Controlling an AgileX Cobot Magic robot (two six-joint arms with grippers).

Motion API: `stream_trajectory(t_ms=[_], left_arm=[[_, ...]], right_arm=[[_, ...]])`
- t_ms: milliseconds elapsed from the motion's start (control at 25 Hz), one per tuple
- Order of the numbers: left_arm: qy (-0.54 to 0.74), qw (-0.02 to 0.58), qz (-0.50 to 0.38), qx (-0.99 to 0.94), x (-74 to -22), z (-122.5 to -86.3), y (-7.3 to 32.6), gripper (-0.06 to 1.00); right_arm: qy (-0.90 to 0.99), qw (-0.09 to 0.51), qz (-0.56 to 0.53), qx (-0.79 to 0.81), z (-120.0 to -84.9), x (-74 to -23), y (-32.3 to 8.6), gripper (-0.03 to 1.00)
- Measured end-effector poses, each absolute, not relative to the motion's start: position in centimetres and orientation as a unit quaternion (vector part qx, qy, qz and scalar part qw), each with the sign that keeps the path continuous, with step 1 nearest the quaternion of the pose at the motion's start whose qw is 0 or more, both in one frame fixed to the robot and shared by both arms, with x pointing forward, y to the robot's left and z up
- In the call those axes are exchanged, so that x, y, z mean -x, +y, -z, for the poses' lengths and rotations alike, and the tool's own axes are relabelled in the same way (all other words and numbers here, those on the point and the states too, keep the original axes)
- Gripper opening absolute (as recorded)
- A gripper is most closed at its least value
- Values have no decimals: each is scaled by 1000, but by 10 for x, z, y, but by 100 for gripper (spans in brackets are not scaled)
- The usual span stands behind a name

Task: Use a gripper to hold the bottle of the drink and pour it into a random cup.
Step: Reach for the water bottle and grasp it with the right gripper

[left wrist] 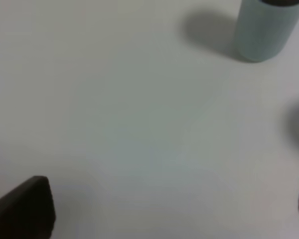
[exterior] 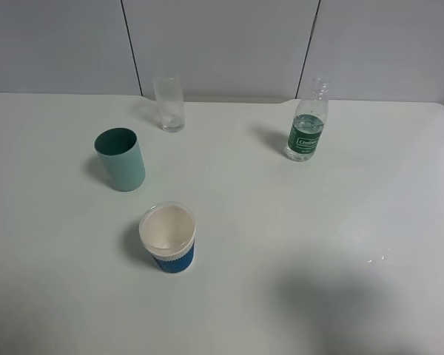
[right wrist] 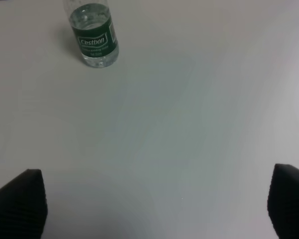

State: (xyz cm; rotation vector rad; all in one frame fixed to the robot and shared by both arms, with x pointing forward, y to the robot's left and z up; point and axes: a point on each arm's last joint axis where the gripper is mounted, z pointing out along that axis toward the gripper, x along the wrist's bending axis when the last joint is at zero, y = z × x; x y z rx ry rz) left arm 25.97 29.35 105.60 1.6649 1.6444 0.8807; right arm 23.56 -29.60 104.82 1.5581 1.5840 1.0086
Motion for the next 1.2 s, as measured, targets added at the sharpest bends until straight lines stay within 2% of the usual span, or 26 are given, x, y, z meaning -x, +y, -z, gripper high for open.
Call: stream_trajectory(t_ms=[1200], left_arm=[[624,315,-334,-632,-260,-1056,293,99]], right_arm=[[610,344,-388,-600,-1048,-236,-296,87]])
